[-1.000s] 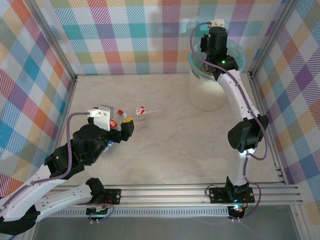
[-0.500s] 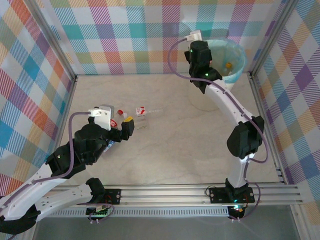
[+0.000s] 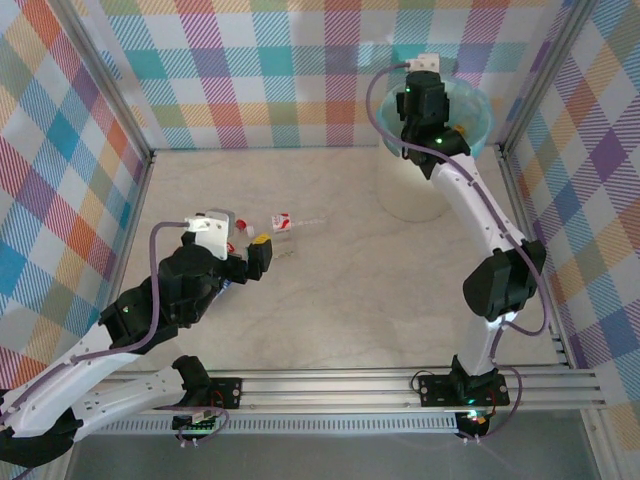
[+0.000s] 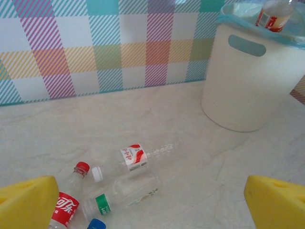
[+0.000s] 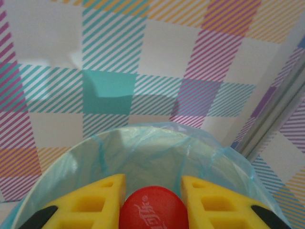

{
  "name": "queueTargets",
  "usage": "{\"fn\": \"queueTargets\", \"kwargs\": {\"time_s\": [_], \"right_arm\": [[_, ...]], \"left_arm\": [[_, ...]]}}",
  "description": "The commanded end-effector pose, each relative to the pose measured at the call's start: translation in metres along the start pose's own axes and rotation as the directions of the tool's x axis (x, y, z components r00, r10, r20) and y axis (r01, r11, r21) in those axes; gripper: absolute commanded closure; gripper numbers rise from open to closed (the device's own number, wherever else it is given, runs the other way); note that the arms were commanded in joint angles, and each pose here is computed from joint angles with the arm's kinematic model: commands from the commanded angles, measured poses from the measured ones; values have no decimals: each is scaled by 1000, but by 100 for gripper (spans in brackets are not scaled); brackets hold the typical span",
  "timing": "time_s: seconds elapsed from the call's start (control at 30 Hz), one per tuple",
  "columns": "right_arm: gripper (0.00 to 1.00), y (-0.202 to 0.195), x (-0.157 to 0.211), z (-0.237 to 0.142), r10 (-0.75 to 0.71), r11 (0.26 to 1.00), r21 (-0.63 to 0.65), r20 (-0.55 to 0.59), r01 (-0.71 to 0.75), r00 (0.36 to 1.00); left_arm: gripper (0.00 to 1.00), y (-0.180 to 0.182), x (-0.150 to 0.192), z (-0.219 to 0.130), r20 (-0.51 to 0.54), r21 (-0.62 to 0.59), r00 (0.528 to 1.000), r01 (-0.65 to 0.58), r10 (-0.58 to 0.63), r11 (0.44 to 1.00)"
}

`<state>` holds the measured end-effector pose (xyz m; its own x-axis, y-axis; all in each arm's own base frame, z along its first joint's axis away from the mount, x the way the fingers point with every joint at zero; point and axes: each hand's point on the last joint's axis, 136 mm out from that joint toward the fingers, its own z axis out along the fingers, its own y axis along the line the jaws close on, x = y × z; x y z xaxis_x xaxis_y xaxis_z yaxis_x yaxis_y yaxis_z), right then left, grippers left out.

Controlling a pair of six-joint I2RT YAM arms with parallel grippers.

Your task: Put the plastic bottles in the bin

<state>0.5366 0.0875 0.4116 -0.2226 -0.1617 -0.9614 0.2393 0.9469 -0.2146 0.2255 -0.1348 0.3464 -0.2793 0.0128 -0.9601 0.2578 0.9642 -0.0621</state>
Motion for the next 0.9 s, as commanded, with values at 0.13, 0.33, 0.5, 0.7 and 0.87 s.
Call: {"fn": "queueTargets", "kwargs": {"time_s": [0.13,0.33,0.5,0.7,0.87], "right_arm": [[100,-31,52,-18,-90,994,49,-170,100,981],[100,-55,12,-50,-62,996,63,-45,65,997],[100,-51,28,-43,-93,995,37,-85,97,992],[100,-34,66,-31,-35,999,-17,-185,32,982],[100,-14,123,-8,3,999,-37,-312,-16,950]], "left_arm": [[0,2,-6,4,21,-20,999,25,-25,999],[0,-6,-4,13,6,-7,1000,23,-23,1000],[0,-14,-1,21,-14,9,1000,17,-17,1000],[0,-15,-1,24,-21,9,1000,20,-20,1000],[0,-12,1,22,-25,1,999,25,-25,1000]]}}
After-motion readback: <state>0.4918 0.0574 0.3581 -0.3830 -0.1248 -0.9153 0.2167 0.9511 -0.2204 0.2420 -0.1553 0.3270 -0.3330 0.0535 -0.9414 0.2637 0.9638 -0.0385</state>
